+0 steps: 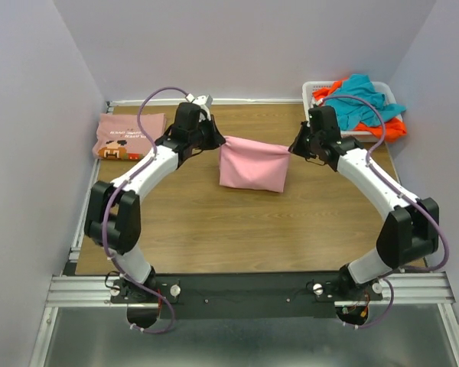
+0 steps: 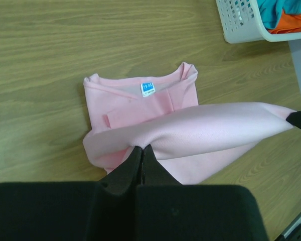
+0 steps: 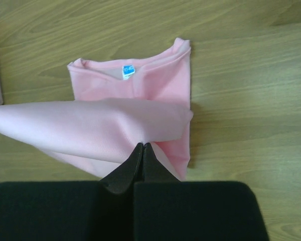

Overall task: Fold and stack the t-shirts
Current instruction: Fold the tshirt, then neatly place the folded tshirt to the corner

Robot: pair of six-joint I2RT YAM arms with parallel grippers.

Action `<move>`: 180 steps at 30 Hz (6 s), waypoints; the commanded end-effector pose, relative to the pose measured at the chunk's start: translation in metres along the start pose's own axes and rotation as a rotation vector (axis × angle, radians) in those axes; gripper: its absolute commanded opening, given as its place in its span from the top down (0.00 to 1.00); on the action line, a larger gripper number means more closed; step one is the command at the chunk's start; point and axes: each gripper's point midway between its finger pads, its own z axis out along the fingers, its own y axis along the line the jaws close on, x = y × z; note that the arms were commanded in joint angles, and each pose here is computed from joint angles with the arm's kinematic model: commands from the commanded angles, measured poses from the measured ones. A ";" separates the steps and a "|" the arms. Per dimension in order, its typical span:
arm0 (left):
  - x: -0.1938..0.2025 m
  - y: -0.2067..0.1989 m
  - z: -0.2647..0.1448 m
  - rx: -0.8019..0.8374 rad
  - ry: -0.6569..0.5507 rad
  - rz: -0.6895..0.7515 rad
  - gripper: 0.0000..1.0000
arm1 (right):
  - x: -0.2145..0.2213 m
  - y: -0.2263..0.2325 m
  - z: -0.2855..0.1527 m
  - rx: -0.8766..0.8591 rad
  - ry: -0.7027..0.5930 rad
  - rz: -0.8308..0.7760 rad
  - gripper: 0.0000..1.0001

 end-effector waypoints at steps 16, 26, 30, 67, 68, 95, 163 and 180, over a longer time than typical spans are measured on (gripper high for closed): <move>-0.021 0.046 0.108 -0.011 0.048 0.025 1.00 | -0.040 -0.031 0.129 0.009 0.044 0.048 0.99; -0.048 0.057 0.117 -0.069 0.008 0.043 0.02 | -0.049 -0.022 0.162 -0.091 0.084 0.008 0.17; -0.059 0.037 0.100 -0.033 -0.021 0.055 0.02 | -0.053 -0.004 0.140 -0.173 0.091 -0.002 0.00; 0.192 0.031 0.037 0.061 0.317 -0.060 0.02 | 0.129 -0.024 0.145 -0.300 0.433 0.052 0.00; 0.195 0.033 0.030 0.048 0.314 -0.063 0.02 | 0.131 -0.020 0.139 -0.302 0.426 0.029 0.00; 0.140 0.038 -0.049 -0.108 0.053 -0.143 0.02 | 0.188 0.012 -0.014 -0.496 0.428 -0.016 0.00; -0.130 0.213 -0.059 -1.027 -0.232 0.619 1.00 | 0.070 -0.113 -0.080 0.165 -0.360 -0.002 0.00; -0.190 0.242 -0.091 -1.037 -0.173 0.772 1.00 | 0.075 -0.120 -0.072 0.208 -0.334 -0.016 0.00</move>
